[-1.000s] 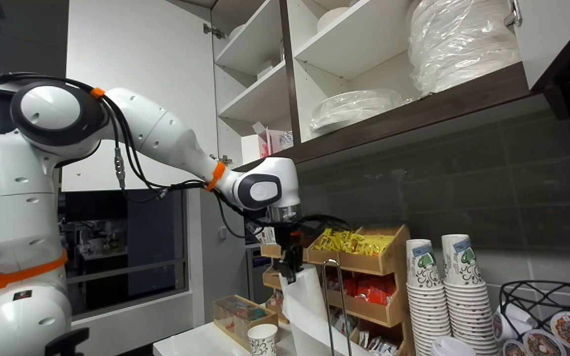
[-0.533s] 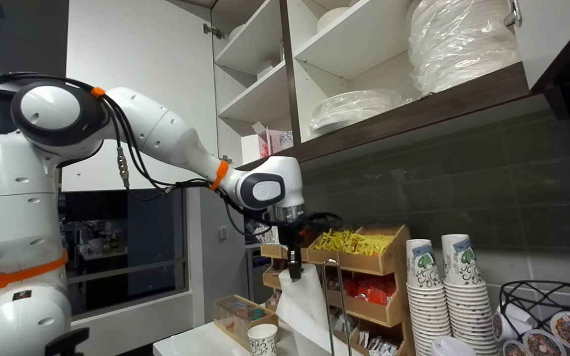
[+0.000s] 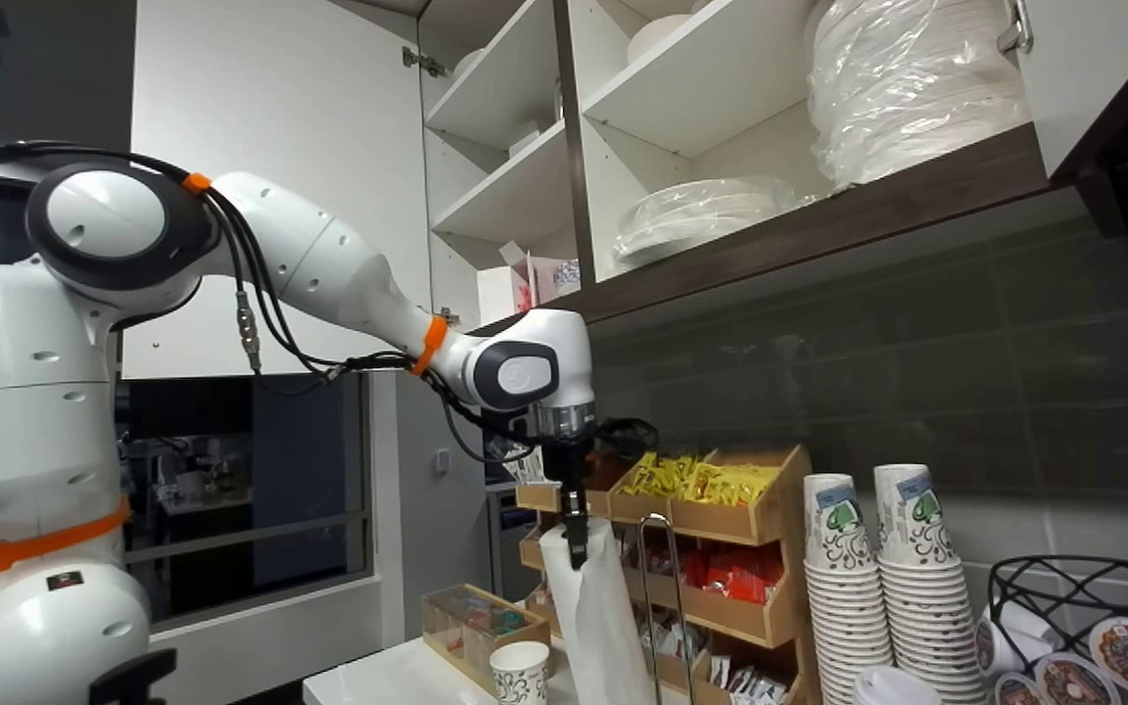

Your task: Turn the paper towel to the left

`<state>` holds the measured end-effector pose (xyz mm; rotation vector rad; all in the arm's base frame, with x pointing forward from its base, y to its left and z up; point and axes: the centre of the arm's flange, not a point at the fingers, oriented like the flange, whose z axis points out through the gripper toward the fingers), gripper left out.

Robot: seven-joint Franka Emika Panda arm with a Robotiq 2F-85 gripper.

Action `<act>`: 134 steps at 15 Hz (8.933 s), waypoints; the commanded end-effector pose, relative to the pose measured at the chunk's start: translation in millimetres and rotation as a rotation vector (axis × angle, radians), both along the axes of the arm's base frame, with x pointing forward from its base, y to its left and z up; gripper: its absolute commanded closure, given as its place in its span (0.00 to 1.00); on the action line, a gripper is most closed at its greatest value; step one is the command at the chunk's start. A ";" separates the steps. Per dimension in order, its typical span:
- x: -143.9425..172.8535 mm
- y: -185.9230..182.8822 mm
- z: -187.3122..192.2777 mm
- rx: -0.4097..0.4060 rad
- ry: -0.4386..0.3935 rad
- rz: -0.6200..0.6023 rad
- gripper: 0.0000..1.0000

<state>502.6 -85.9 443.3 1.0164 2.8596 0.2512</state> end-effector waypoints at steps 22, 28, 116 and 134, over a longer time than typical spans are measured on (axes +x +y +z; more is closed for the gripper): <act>16.3 7.6 -2.6 -0.114 -0.039 0.205 0.69; 16.3 -14.2 14.7 -0.037 -0.097 0.050 0.14; 18.8 -19.8 33.0 -0.020 -0.127 0.003 0.94; 23.7 -0.8 7.6 -0.096 -0.136 0.190 0.94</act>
